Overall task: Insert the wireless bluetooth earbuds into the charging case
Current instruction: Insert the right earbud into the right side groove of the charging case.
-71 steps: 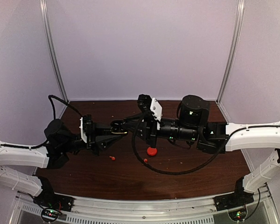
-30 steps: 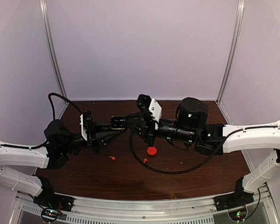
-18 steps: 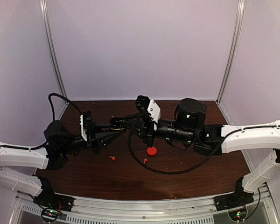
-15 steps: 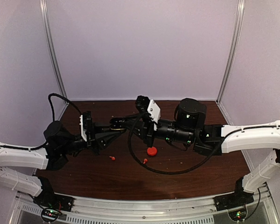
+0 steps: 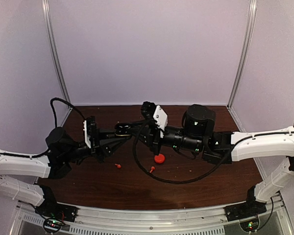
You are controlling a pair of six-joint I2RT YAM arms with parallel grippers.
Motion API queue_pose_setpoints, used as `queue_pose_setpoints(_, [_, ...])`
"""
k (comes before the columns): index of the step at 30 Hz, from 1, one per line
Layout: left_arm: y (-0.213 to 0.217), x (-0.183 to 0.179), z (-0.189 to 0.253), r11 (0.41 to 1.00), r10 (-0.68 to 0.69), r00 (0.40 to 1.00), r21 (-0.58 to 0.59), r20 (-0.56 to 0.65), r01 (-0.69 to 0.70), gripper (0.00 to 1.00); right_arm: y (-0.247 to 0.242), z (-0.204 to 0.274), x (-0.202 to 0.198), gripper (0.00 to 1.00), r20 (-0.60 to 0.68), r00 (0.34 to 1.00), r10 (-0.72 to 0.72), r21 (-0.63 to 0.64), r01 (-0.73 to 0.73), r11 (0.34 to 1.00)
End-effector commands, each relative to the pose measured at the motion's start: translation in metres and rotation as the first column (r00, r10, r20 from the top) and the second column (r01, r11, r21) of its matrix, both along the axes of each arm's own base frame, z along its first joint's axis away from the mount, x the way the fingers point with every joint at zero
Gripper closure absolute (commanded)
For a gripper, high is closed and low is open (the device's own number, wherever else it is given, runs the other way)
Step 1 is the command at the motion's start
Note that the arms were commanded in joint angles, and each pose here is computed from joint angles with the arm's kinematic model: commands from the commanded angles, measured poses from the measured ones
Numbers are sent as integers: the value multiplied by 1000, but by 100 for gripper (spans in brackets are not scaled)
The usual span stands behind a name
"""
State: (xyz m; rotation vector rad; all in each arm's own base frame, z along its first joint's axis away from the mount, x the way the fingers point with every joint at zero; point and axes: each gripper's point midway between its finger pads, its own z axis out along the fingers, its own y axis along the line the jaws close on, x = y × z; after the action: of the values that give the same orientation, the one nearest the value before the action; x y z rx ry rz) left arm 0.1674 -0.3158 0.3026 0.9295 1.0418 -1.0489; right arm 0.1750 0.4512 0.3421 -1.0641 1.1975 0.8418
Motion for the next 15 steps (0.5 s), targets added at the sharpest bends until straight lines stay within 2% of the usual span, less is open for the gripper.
queue_pose_setpoints(1, [13, -6, 44, 991, 27, 995, -137, 98, -13, 100, 5, -41, 13, 86, -47, 996, -76, -130, 70, 989])
queue_pose_setpoints(6, [16, 9, 43, 986, 108, 992, -137, 70, -98, 100, 4, -47, 12, 80, -55, 996, -69, -142, 61, 988])
queue_pose_setpoints(15, [18, 9, 44, 983, 117, 991, -149, 66, -106, 100, 10, -54, 10, 75, -88, 995, -46, -153, 32, 988])
